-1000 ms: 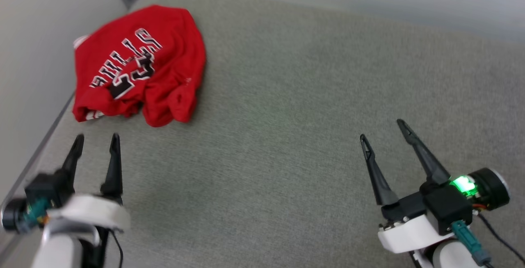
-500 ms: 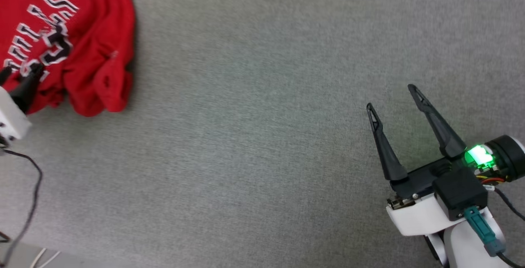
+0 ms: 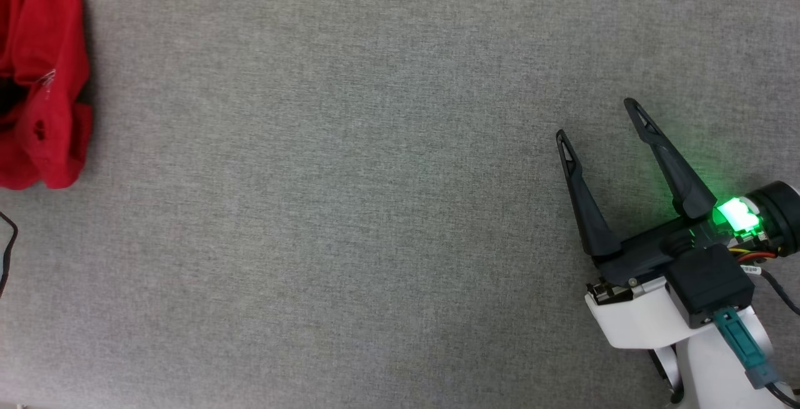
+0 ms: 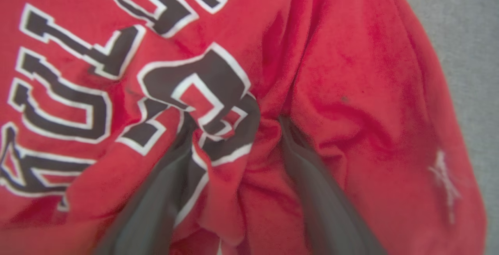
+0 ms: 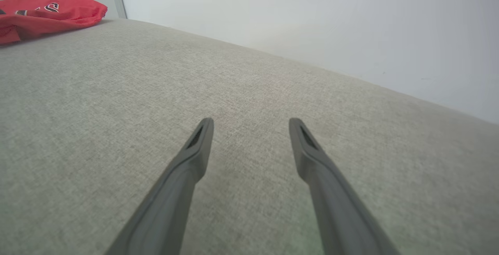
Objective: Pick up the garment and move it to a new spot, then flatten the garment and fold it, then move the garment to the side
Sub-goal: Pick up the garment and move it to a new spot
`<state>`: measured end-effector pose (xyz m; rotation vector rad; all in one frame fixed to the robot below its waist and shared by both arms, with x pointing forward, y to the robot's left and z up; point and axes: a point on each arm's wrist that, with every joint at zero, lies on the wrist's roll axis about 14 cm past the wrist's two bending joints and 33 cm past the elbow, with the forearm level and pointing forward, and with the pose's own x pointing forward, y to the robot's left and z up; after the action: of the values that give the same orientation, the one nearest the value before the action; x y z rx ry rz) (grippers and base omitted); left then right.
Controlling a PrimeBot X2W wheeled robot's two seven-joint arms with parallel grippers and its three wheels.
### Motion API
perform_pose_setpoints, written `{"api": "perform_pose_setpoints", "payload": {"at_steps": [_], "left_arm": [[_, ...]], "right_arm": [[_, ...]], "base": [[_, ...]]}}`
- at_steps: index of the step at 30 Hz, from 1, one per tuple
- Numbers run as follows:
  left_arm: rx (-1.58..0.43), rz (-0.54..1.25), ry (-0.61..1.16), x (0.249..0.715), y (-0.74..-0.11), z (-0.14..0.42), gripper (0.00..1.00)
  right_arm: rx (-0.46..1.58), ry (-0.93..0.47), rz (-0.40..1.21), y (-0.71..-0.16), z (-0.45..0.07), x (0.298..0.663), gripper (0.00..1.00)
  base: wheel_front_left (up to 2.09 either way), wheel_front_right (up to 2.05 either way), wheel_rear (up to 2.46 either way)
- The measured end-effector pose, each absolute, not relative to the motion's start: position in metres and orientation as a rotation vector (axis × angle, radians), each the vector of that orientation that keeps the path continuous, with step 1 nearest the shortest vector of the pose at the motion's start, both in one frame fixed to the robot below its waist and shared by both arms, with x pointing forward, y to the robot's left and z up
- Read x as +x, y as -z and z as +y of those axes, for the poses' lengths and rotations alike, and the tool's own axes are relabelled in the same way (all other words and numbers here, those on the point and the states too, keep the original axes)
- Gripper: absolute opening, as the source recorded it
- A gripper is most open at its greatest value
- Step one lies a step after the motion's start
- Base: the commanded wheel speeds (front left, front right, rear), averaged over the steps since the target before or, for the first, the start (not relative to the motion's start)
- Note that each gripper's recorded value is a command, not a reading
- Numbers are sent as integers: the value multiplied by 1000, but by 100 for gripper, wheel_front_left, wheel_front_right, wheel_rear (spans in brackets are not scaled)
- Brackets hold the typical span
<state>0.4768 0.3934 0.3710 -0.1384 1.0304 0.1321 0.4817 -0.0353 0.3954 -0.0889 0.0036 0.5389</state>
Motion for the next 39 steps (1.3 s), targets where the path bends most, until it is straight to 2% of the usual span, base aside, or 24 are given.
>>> {"api": "perform_pose_setpoints", "payload": {"at_steps": [2, 3, 11, 16, 24, 28, 33, 39], "left_arm": [[-137, 1056, -131, 477, -363, 392, 100], [-143, 1067, -131, 477, -360, 392, 2], [-133, 964, -143, 485, -371, 395, 0], [-112, 721, -188, 500, -417, 411, 0], [25, 371, -126, 506, -519, 409, 0], [124, 149, -38, 508, -584, 387, 0], [186, -39, 73, 506, -646, 349, 0], [183, -198, 260, 508, -694, 270, 0]], "right_arm": [[-92, -531, 9, -393, -38, 482, 100], [-93, -528, 10, -393, -39, 482, 100], [-116, -521, -8, -402, -42, 483, 100], [-131, -530, -42, -423, -39, 479, 100], [-142, -511, -133, -475, -40, 462, 100], [-145, -487, -175, -500, -45, 448, 100], [-151, -452, -237, -531, -55, 434, 100], [-167, -377, -280, -555, -78, 419, 100]], "base": [[0, 0, 0], [0, 0, 0], [0, 0, 0], [0, 0, 0], [0, 0, 0], [0, 0, 0], [0, 0, 0], [0, 0, 0]]}}
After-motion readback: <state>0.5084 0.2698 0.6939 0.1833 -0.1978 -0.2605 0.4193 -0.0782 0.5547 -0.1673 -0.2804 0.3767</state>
